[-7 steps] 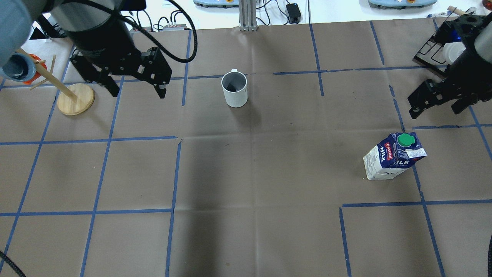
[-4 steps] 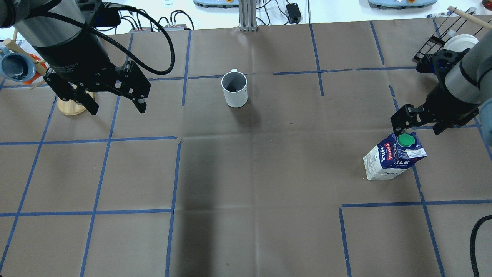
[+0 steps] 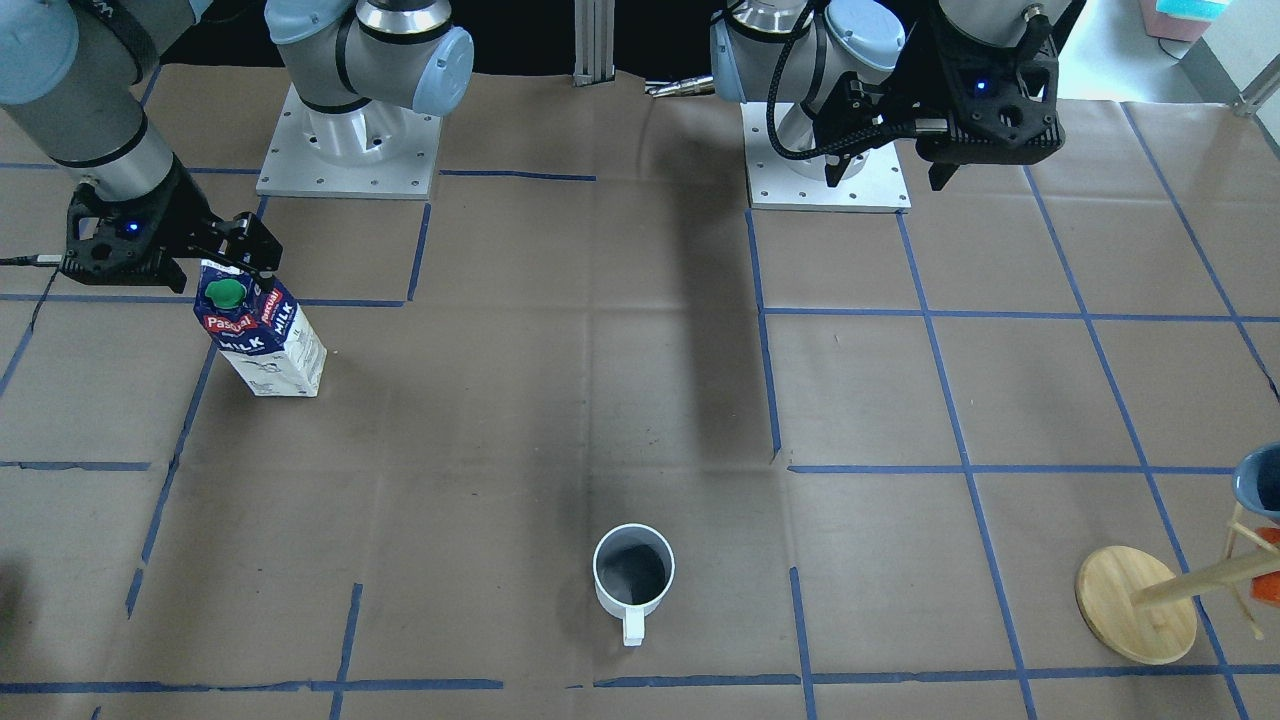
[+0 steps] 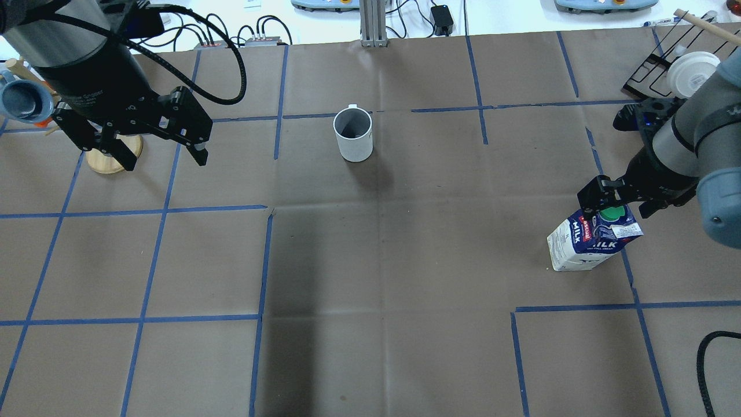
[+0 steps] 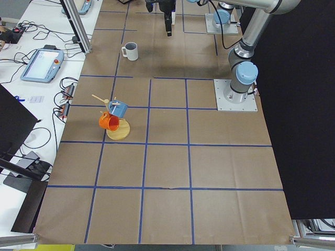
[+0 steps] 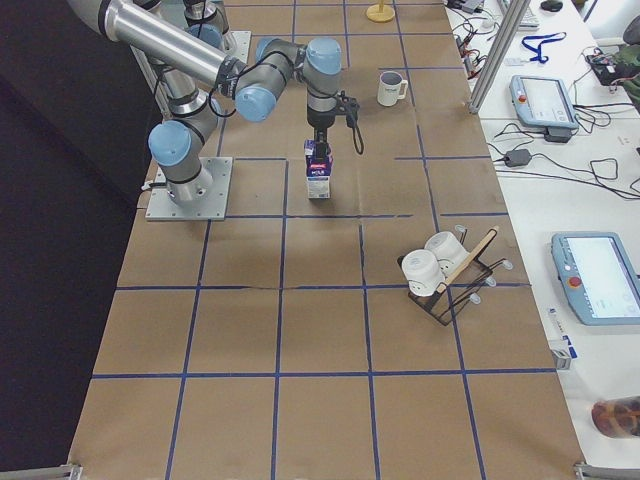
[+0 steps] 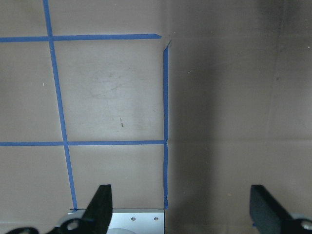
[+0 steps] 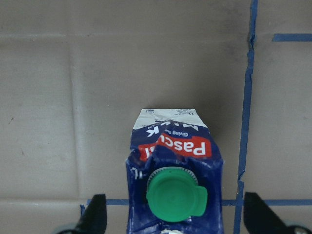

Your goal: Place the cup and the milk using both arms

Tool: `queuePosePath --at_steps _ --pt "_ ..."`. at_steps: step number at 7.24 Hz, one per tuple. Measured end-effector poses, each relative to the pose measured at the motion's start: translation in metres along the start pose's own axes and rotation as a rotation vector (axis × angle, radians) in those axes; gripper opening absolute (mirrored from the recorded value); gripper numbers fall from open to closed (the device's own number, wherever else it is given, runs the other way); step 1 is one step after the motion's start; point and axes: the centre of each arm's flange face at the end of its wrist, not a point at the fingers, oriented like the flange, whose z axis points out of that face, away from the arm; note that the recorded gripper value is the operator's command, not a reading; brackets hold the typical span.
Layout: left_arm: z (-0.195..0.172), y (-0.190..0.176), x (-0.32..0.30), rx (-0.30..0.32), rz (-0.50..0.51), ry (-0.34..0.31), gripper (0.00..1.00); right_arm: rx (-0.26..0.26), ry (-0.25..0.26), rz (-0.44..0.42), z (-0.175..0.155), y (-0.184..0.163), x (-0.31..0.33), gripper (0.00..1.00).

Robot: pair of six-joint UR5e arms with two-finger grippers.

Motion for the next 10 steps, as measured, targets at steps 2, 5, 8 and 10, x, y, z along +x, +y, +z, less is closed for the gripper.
queuePosePath --at_steps 2,5,8,10 --pt "0.0 0.0 -0.002 0.0 -0.003 0.0 1.0 -0.018 -0.006 -0.002 0.01 0.003 -0.001 1.0" --pt "0.0 -0.001 -0.002 0.0 -0.004 -0.001 1.0 0.015 0.005 -0.002 0.015 -0.006 0.002 0.76" --pt "0.001 -0.002 -0.001 0.0 -0.005 0.0 1.0 0.013 0.008 -0.001 0.018 -0.007 0.003 0.77" --pt "0.002 -0.004 -0.001 -0.001 -0.006 0.0 1.0 0.011 0.008 0.0 0.018 -0.007 0.003 0.76"
